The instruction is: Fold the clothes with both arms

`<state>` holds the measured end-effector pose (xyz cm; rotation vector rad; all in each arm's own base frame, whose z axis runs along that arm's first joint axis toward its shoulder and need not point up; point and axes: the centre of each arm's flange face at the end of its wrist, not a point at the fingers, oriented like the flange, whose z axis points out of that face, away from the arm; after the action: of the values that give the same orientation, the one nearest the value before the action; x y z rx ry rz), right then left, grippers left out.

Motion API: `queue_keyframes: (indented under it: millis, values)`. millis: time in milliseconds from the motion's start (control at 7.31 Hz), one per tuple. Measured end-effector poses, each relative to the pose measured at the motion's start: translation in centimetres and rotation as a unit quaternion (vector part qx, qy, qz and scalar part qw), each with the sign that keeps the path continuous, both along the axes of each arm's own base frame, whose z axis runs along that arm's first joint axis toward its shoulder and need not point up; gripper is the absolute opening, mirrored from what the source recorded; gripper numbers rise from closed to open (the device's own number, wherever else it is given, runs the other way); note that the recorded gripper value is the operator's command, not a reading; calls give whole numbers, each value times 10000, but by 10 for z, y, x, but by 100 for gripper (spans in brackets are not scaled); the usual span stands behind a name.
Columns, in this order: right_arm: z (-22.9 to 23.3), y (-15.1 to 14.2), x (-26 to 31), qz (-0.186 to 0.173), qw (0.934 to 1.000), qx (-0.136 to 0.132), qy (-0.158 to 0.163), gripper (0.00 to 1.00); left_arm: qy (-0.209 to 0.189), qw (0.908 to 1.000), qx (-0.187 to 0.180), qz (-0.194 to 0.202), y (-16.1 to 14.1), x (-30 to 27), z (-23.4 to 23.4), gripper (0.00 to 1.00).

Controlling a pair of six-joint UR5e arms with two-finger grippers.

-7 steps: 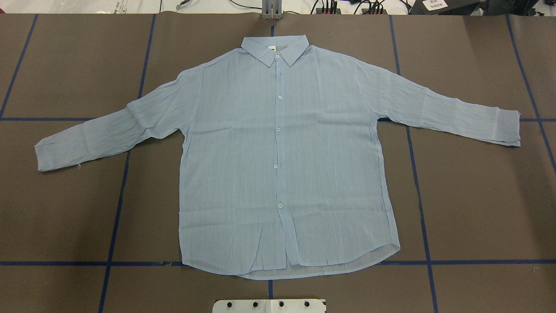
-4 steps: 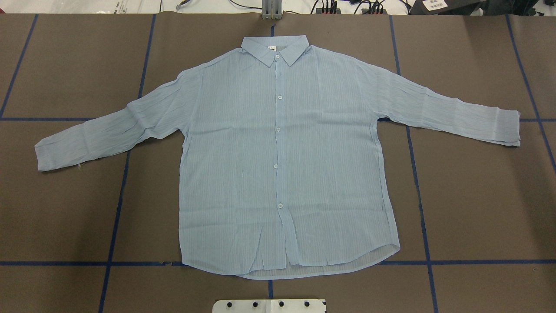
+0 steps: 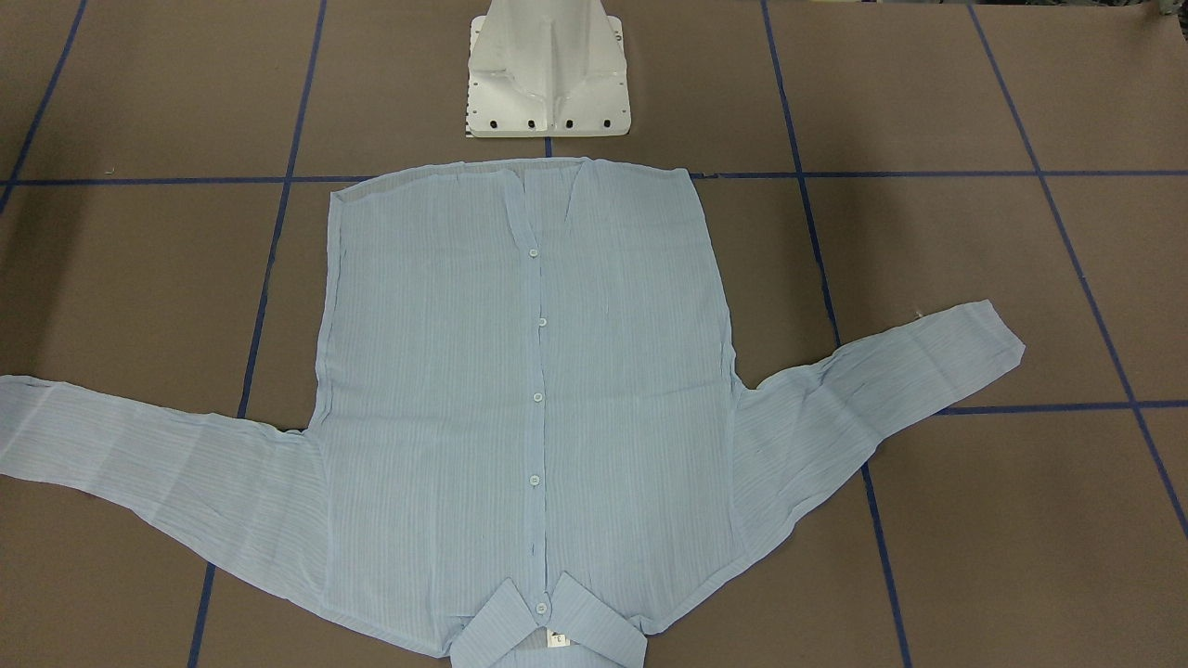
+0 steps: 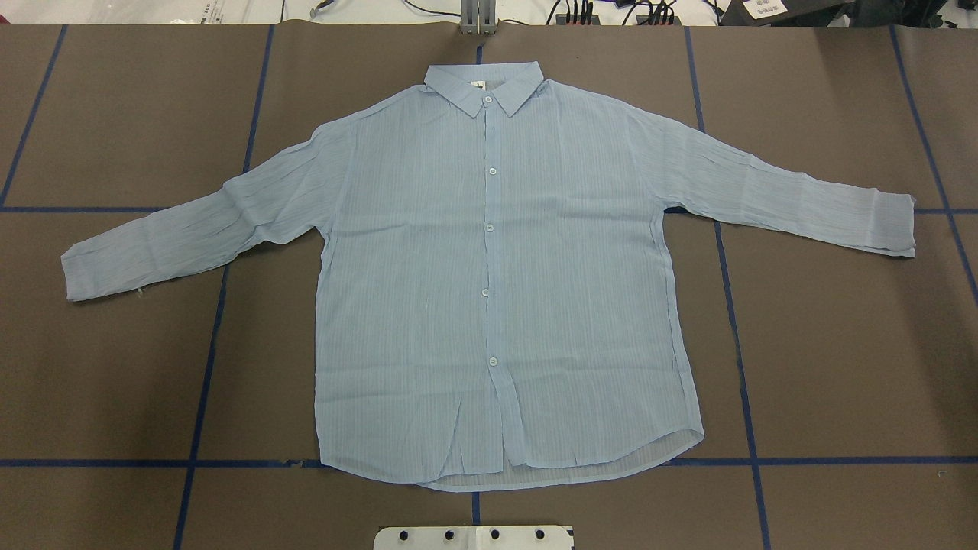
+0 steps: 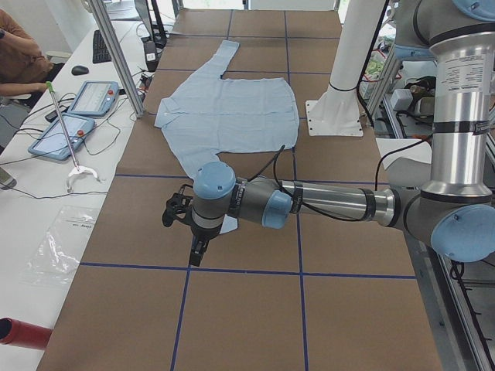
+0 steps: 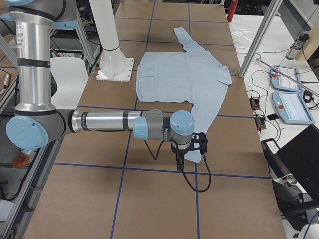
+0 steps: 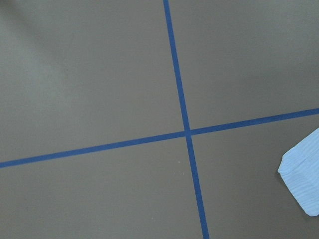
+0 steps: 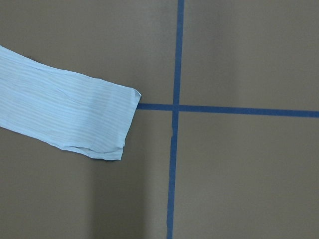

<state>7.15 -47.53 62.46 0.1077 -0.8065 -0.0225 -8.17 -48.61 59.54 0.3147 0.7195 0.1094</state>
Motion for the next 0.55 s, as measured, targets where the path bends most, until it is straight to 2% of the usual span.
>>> queue_keyframes:
  millis: [410, 547]
  values:
    - [38, -7, -23, -201, 9992, 350, -63, 100, -12, 9999, 141, 36, 1, 2, -1, 100]
    - [57, -12, -35, -128, 9991, 383, -119, 100, -4, 9995, 318, 44, 0, 2, -5, 100]
